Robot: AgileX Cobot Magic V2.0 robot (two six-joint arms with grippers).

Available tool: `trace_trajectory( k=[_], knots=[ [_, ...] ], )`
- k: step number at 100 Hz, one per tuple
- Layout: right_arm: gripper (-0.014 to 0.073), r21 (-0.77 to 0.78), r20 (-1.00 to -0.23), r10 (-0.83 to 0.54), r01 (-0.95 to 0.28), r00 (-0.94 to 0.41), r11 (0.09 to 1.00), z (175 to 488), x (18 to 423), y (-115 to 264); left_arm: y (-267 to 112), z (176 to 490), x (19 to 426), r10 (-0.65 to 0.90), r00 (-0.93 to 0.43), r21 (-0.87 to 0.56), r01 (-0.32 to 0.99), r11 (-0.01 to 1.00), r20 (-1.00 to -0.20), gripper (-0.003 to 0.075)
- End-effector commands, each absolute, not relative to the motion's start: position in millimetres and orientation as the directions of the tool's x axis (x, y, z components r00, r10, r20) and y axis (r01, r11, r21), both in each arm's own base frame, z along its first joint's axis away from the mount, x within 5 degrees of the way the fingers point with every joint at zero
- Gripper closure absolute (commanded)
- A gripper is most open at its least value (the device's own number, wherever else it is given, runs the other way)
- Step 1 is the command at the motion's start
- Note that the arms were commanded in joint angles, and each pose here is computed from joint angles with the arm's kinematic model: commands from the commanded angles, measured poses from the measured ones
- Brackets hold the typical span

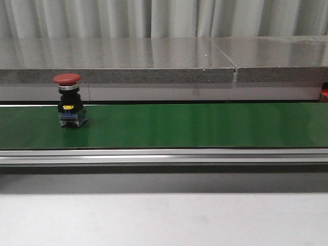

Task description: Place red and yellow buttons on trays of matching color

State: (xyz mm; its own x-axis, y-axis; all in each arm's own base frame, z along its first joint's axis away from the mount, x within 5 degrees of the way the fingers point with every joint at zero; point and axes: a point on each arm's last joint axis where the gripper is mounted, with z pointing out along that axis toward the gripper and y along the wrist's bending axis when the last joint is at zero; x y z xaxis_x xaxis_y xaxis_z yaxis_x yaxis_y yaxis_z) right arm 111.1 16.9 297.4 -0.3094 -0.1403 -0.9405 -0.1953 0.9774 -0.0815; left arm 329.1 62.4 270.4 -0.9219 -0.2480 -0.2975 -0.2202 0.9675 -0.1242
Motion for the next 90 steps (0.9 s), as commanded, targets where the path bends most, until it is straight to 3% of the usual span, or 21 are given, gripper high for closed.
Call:
trace_trajectory(
  k=[1,9,22,28,45,58,70,71,72,77,90],
  knots=[
    [0.0660,-0.087,-0.965,-0.128,-0.178,-0.229,0.980,311,113,16,59,291,330,-0.240,-0.890,-0.142,-0.199,0.970,-0.388,0.0489],
    [0.0660,-0.087,-0.965,-0.128,-0.178,-0.229,0.980,311,113,16,59,291,330,-0.238,-0.890,-0.141,-0.198,0.970,-0.388,0.0402],
    [0.0660,-0.087,-0.965,-0.128,-0.178,-0.229,0.980,311,113,16,59,292,330,-0.235,-0.887,-0.144,-0.192,0.971,-0.398,0.0166],
    [0.0660,-0.087,-0.965,-0.128,-0.178,-0.229,0.980,311,113,16,59,293,331,-0.233,-0.882,-0.146,-0.189,0.971,-0.411,0.0139],
    [0.0660,-0.087,-0.965,-0.128,-0.178,-0.229,0.980,311,113,16,53,310,329,-0.174,-0.845,-0.131,-0.125,0.984,-0.506,0.0164],
    [0.0660,-0.087,-0.965,-0.128,-0.178,-0.229,0.980,311,113,16,33,334,321,-0.049,-0.793,-0.076,-0.003,0.997,-0.607,0.0264],
    [0.0660,-0.087,-0.965,-0.128,-0.178,-0.229,0.980,311,113,16,6,353,309,0.107,-0.738,-0.005,0.148,0.989,-0.666,0.0528],
    [0.0660,-0.087,-0.965,-0.128,-0.178,-0.229,0.980,311,113,16,3,355,308,0.120,-0.730,0.001,0.161,0.987,-0.673,0.0586],
    [0.0660,-0.087,-0.965,-0.128,-0.178,-0.229,0.980,311,113,16,1,357,307,0.126,-0.725,0.004,0.168,0.986,-0.677,0.0586],
    [0.0660,-0.087,-0.965,-0.128,-0.178,-0.229,0.980,311,113,16,-10,361,300,0.160,-0.697,0.018,0.208,0.978,-0.699,0.0734],
    [0.0660,-0.087,-0.966,-0.127,-0.178,-0.227,0.980,311,113,16,-29,370,278,0.196,-0.623,0.036,0.260,0.965,-0.758,0.0741]
  ],
)
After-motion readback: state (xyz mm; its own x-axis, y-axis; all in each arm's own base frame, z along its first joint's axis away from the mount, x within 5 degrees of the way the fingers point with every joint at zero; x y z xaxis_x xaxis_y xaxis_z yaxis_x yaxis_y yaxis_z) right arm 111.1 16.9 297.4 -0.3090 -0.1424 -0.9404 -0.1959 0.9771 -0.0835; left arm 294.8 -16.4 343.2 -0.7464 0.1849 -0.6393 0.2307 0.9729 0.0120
